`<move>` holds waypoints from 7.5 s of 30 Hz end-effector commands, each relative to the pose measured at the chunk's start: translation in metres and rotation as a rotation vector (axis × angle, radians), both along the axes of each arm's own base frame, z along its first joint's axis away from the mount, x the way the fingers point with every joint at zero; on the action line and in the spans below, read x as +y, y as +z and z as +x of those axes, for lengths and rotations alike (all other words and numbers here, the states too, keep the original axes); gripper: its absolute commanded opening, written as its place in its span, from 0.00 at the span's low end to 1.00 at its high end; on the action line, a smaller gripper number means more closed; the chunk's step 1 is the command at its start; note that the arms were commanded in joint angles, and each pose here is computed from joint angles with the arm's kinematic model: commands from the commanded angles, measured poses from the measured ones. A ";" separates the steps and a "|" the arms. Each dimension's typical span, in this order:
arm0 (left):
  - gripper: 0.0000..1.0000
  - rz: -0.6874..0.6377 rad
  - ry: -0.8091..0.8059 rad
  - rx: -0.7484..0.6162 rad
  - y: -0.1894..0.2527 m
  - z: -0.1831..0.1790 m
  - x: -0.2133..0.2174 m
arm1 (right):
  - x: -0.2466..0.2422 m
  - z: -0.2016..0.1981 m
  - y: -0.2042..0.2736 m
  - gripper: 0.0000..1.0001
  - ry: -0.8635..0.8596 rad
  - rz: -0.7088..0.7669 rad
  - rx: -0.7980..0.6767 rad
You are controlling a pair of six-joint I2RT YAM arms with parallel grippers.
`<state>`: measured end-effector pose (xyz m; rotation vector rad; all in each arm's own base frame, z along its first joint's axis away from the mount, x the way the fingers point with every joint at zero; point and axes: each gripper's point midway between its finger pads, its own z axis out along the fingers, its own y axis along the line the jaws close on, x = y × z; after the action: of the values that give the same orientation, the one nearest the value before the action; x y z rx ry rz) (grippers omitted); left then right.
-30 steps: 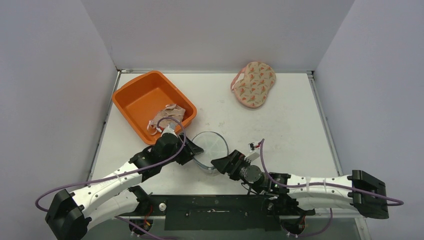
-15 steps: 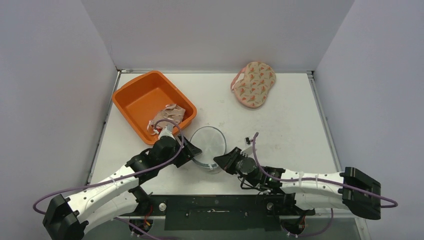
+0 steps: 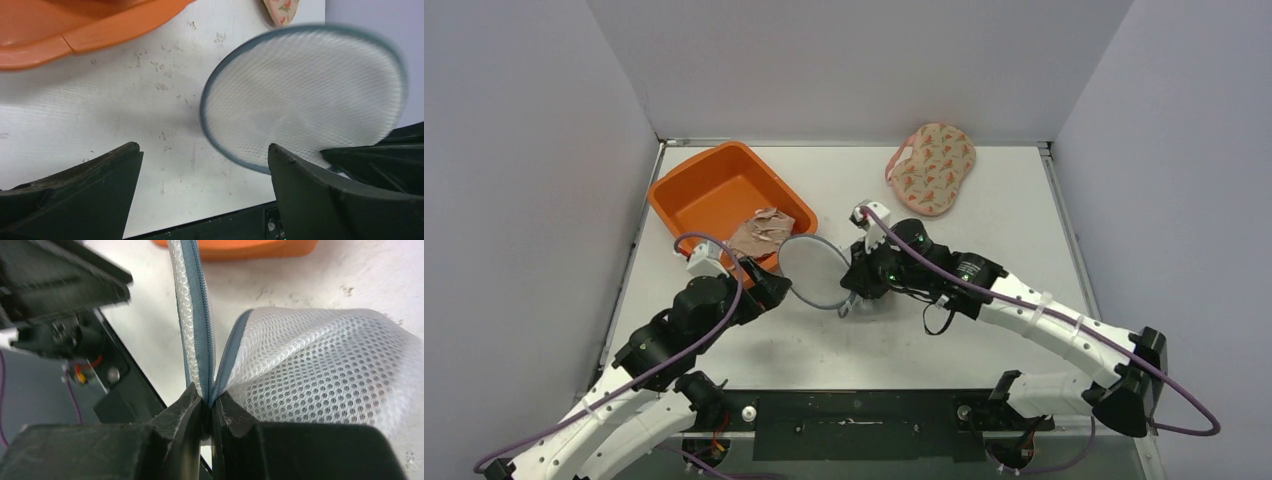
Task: Unzip the laundry bag and remove the bra
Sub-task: Unzip the laundry bag at the center of the board, then open the laundry bag at the center of the board.
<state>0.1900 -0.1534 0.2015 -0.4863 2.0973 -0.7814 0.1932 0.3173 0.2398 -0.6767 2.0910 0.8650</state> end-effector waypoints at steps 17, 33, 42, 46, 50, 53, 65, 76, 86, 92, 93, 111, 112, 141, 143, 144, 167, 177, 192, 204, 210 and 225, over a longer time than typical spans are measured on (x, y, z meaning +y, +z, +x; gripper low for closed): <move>0.98 -0.051 -0.021 -0.101 -0.017 -0.005 0.006 | -0.051 0.003 -0.107 0.12 0.155 -0.144 0.194; 0.97 -0.009 -0.125 -0.074 -0.031 0.006 -0.022 | -0.094 0.010 -0.050 0.77 -0.145 -0.110 0.080; 0.88 -0.051 -0.181 -0.107 -0.030 0.009 -0.035 | -0.038 -0.017 -0.006 0.72 -0.154 0.057 0.001; 0.70 -0.047 -0.227 -0.087 -0.038 0.007 -0.043 | -0.007 -0.027 -0.027 0.68 -0.158 0.005 -0.029; 0.57 -0.034 -0.278 -0.042 -0.058 0.001 -0.050 | 0.018 -0.029 -0.038 0.67 -0.204 -0.005 -0.049; 0.57 -0.048 -0.303 -0.022 -0.070 -0.005 -0.052 | 0.034 -0.030 -0.043 0.66 -0.233 0.011 -0.051; 0.27 -0.098 -0.341 -0.023 -0.083 -0.015 -0.056 | 0.042 -0.023 -0.050 0.69 -0.328 0.003 -0.058; 0.39 -0.145 -0.381 -0.017 -0.085 -0.028 -0.058 | 0.041 -0.015 -0.056 0.73 -0.401 -0.046 -0.057; 0.49 -0.197 -0.406 -0.004 -0.084 -0.036 -0.061 | 0.035 -0.014 -0.062 0.76 -0.431 -0.049 -0.046; 0.32 -0.259 -0.429 0.007 -0.081 -0.043 -0.067 | 0.031 -0.014 -0.062 0.75 -0.445 -0.033 -0.044; 0.28 -0.264 -0.435 0.006 -0.081 -0.044 -0.068 | 0.031 -0.014 -0.063 0.74 -0.445 -0.032 -0.043; 0.00 -0.249 -0.466 -0.130 -0.067 -0.031 -0.075 | 0.063 -0.015 -0.066 0.76 -0.464 -0.143 -0.073; 0.00 -0.252 -0.467 -0.138 -0.064 -0.030 -0.076 | 0.064 -0.013 -0.067 0.76 -0.481 -0.155 -0.074; 0.00 -0.229 -0.475 -0.159 -0.061 -0.027 -0.081 | 0.043 -0.003 -0.083 0.05 -0.561 -0.232 -0.051; 0.00 -0.220 -0.456 -0.157 -0.063 -0.025 -0.079 | 0.042 -0.006 -0.077 0.05 -0.542 -0.206 -0.047; 0.00 -0.218 -0.448 -0.157 -0.064 -0.024 -0.078 | 0.041 -0.007 -0.074 0.05 -0.529 -0.195 -0.045; 0.00 -0.148 -0.245 -0.204 -0.037 0.023 -0.067 | -0.011 -0.012 0.025 0.05 -0.407 0.077 -0.253; 0.00 -0.157 -0.259 -0.194 -0.020 0.038 -0.084 | -0.031 0.013 0.044 0.05 -0.436 0.188 -0.272; 0.00 -0.017 -0.236 -0.150 -0.042 0.039 -0.063 | -0.077 0.017 0.018 0.05 -0.528 0.242 -0.271; 0.00 0.043 -0.139 -0.066 -0.073 0.039 -0.041 | -0.145 0.026 -0.014 0.05 -0.837 0.225 -0.278; 0.00 0.084 -0.100 -0.056 -0.076 0.041 -0.031 | -0.178 0.029 -0.013 0.05 -0.977 0.213 -0.318; 0.00 0.113 -0.087 -0.027 -0.083 0.039 -0.025 | -0.196 0.026 -0.004 0.74 -1.039 0.158 -0.324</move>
<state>0.2260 -0.1783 0.1092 -0.3181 2.1594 -0.6974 0.2172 0.1163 0.2083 0.3628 1.7371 0.2299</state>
